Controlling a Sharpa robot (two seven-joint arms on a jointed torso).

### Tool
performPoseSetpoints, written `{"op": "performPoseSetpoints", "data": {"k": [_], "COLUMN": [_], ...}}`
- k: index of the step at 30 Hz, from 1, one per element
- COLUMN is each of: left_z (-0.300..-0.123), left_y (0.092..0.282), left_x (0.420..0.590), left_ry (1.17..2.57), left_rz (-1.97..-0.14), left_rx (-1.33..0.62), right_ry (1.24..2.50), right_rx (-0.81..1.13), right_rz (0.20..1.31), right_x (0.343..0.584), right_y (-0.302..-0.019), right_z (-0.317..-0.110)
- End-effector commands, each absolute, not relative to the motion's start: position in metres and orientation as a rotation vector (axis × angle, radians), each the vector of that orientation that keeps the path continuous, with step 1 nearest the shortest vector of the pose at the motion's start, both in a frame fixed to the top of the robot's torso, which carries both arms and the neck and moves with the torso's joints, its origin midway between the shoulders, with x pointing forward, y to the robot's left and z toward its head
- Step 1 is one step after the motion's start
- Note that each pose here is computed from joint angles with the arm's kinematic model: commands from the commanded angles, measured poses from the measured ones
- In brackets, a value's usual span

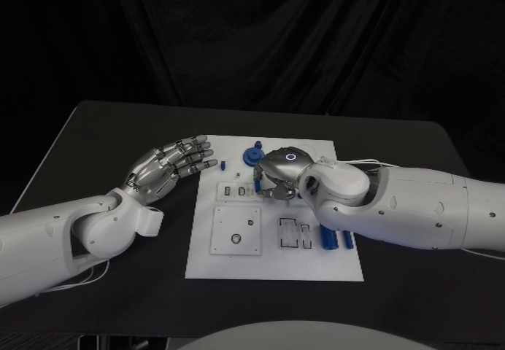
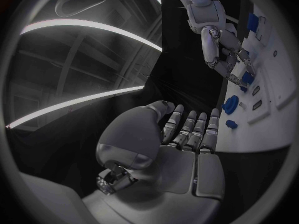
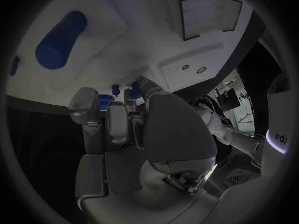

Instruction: Assemble the parts on the task board

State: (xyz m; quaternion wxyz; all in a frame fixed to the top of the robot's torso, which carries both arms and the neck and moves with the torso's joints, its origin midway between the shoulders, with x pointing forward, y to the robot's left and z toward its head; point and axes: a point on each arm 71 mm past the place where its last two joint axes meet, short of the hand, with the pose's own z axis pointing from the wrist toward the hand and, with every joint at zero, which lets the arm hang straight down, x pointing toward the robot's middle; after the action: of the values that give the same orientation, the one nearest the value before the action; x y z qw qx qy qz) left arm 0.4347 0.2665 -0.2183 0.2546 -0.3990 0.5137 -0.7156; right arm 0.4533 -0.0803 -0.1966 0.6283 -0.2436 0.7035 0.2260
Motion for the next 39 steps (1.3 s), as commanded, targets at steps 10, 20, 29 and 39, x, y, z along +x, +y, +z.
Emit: {"op": "performPoseSetpoints", "data": {"k": [10, 20, 29, 39], "left_z": [-0.218, -0.218, -0.215, -0.209], "left_y": [0.266, 0.266, 0.271, 0.271], "left_x": [0.434, 0.434, 0.429, 0.432], "left_ry": [1.379, 1.378, 1.364, 1.452], "left_rz": [-1.971, -1.969, -1.910, -1.700], "left_rx": [-1.074, -1.075, -1.020, -0.950], "right_ry": [1.600, 1.543, 1.382, 1.306], "right_rx": [-0.565, -0.551, -0.478, -0.389], "right_rz": [0.525, 0.580, 0.688, 0.740], "right_x": [0.452, 0.451, 0.442, 0.447], "right_y": [-0.079, -0.080, -0.097, -0.141], "right_z": [-0.197, -0.193, -0.173, -0.150]}}
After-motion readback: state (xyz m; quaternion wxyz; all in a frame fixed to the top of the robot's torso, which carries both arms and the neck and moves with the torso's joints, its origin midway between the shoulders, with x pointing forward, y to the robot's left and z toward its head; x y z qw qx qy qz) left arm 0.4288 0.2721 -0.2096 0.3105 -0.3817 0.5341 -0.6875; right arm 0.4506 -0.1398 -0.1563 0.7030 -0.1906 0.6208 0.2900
